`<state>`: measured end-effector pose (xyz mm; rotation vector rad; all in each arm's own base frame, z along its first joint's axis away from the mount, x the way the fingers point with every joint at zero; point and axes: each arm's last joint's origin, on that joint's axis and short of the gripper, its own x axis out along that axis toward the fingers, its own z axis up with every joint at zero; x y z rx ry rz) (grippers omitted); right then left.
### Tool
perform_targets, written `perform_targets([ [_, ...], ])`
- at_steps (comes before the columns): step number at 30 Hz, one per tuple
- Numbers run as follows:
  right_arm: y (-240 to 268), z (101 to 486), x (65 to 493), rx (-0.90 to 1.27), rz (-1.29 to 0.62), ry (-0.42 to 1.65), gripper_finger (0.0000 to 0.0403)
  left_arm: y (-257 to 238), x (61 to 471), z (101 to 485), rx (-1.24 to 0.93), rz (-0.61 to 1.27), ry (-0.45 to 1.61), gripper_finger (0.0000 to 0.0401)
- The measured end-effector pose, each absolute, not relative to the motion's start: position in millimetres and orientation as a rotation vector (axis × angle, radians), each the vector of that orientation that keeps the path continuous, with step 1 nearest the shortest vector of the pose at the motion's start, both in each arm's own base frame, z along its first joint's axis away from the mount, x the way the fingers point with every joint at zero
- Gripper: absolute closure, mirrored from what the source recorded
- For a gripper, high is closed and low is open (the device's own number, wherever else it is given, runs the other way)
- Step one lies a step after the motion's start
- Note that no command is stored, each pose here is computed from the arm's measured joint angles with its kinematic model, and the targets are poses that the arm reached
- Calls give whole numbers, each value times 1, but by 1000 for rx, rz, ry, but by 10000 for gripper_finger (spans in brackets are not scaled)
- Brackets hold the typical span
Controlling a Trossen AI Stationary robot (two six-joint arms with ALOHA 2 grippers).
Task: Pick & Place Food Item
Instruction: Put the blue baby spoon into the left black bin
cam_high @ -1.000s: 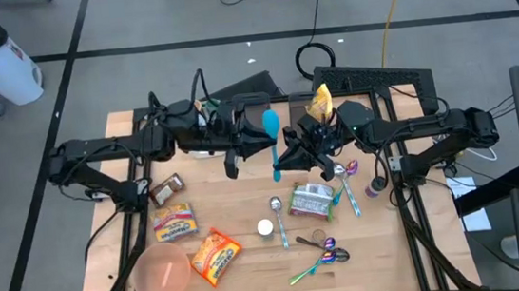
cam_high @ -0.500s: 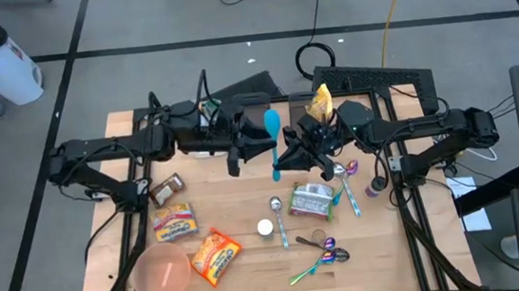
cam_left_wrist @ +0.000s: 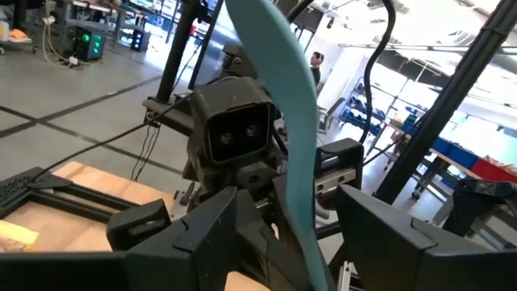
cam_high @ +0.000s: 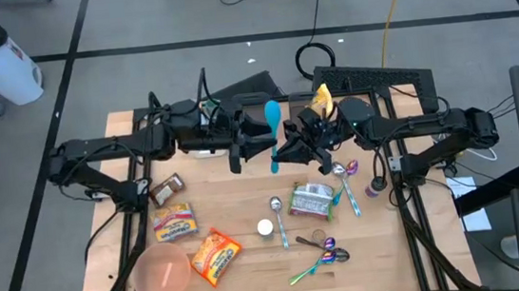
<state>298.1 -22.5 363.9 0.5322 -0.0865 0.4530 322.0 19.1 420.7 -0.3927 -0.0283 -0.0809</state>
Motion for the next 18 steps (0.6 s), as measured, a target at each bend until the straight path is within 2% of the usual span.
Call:
perform_targets([
  [11, -20, 372, 295, 553, 562, -128, 397, 19, 322, 423, -424, -103, -43, 187],
  [18, -17, 373, 293, 570, 667, -85, 397, 27, 320, 431, -401, -170, -114, 187],
])
